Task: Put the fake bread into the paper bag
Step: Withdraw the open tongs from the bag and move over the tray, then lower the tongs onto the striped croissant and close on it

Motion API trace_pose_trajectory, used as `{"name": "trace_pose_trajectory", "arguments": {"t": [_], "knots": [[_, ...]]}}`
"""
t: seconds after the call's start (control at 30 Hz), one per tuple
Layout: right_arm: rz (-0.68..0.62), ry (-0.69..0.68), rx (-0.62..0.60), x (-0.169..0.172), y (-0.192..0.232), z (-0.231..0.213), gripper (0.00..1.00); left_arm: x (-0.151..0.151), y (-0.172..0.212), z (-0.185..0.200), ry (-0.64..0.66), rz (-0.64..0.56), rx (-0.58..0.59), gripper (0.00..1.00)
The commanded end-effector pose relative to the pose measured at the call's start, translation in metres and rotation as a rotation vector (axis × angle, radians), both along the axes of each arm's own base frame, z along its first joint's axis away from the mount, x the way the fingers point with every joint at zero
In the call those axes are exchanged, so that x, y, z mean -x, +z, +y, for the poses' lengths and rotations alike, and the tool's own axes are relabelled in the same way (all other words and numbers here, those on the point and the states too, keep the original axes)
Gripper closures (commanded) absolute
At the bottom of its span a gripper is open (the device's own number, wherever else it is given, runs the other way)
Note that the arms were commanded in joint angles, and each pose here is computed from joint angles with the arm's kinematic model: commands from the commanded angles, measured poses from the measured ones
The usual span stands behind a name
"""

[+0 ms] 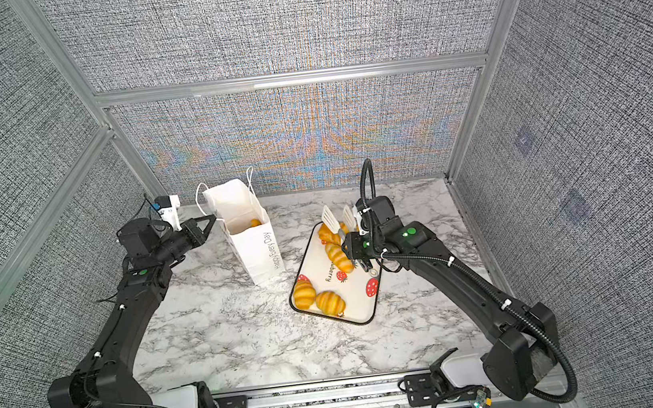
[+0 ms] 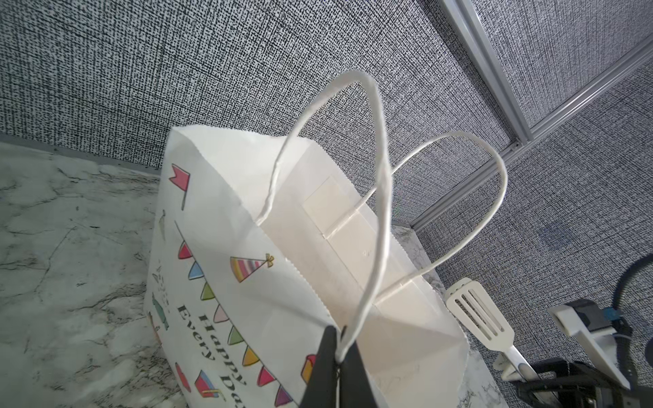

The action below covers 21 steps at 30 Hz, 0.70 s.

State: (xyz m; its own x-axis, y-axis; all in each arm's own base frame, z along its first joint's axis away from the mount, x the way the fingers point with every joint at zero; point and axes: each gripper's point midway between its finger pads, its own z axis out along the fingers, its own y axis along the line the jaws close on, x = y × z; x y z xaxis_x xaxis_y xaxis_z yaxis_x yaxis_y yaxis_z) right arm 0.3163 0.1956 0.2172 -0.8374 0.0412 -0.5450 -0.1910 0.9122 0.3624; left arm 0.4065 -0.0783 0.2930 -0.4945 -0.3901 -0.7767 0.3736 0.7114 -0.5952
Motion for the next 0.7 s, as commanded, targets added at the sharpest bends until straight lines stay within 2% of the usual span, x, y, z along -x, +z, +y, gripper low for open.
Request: {"name": "trace_pose_trajectory", "arguments": {"t": [0.0,0.3,0.67], "knots": [[0.02,-0.009,0.048,-0.001,-0.01,-0.007,0.52,-0.001,0.004,0.0,-0.003,-0.026,-0.005,1.0],[0.107,-0.01,0.113,0.0,-0.045,-0.009,0.51,-0.001,0.004,0.0,-0.005,-0.025,-0.005,1.0],[0.18,0.002,0.134,0.006,-0.074,-0.009,0.52,-0.002,0.001,0.0,-0.003,-0.018,-0.005,1.0]]}}
